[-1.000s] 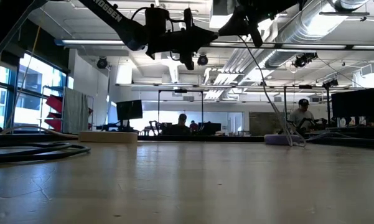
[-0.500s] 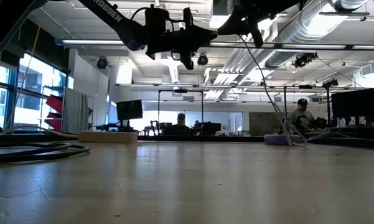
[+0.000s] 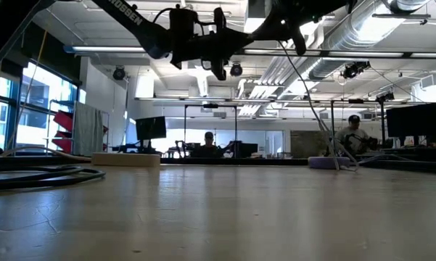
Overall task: Insert USB
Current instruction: Insert the white charger cable into the purple outlet extension, then insert the white charger adapter into the bottom white outlet extension
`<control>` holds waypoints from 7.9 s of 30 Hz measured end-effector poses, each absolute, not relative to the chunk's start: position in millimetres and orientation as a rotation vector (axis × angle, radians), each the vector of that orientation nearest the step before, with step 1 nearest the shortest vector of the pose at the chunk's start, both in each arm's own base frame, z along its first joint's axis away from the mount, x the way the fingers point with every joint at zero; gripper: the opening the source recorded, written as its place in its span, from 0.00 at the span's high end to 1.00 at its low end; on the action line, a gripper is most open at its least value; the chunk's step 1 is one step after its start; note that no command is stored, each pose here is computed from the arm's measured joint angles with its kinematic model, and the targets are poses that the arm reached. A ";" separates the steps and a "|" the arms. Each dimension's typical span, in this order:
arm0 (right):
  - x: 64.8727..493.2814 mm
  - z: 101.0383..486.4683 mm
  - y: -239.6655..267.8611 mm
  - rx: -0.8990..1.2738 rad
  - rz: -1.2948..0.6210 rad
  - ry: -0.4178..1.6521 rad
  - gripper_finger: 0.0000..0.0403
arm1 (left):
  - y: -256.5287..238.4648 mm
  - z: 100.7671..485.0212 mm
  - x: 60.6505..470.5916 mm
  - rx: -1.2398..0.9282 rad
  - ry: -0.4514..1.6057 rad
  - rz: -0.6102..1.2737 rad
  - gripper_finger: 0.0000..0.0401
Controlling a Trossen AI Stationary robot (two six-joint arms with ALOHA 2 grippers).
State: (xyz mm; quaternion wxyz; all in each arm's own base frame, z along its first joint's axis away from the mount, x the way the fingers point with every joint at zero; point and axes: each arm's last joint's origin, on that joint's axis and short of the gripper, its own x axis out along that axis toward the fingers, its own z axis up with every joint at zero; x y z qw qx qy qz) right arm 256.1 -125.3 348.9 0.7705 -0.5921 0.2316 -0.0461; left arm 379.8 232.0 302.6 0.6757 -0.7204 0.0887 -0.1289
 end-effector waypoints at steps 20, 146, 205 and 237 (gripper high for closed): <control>255.8 349.0 -125.8 -1.273 -0.125 0.519 0.96 | 232.0 302.6 379.0 -1.590 0.220 -0.311 1.00; 272.8 163.8 -224.7 -0.241 0.217 2.084 1.00 | 251.0 302.9 357.9 -0.989 0.235 -0.509 0.85; 294.0 217.8 -265.7 0.023 -0.072 1.679 0.42 | 250.9 303.0 357.9 -0.978 0.234 -0.514 0.85; 192.9 338.2 -66.7 0.219 -0.176 0.943 0.67 | 12.1 347.2 273.2 -0.818 1.058 0.341 0.98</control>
